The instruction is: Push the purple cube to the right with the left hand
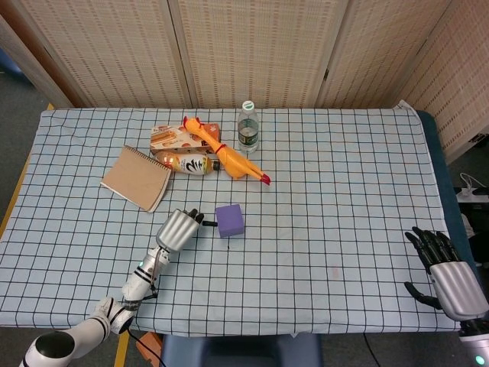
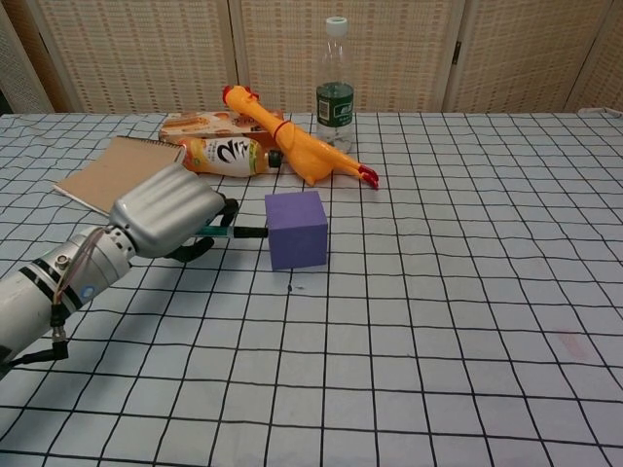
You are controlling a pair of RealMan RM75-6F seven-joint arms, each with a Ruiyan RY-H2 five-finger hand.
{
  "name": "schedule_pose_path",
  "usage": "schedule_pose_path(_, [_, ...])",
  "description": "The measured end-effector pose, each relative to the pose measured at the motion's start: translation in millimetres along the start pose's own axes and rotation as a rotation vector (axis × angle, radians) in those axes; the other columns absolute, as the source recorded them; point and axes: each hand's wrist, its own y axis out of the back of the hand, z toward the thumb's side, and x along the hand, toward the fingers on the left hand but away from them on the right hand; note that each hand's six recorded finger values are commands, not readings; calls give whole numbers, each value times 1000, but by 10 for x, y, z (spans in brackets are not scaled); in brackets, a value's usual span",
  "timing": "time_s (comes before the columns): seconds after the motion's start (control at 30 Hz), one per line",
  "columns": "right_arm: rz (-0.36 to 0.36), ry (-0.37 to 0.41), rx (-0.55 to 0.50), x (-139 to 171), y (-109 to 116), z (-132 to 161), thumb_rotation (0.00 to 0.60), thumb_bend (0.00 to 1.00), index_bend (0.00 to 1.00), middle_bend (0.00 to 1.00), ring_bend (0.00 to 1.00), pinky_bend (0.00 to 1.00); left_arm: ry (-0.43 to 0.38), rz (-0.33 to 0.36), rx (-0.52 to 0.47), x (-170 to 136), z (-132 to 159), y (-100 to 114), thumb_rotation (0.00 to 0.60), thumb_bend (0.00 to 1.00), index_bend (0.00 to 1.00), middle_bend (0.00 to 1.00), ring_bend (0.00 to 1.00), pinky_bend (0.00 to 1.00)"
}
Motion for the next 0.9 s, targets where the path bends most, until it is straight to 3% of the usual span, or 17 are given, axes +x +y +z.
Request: schedule_pose_path(0.9, [-27,-54,-9,8,96,-142,600,151,0,0,0,0,-98,33,-31,543,561,223,600,558,827,873,778,984])
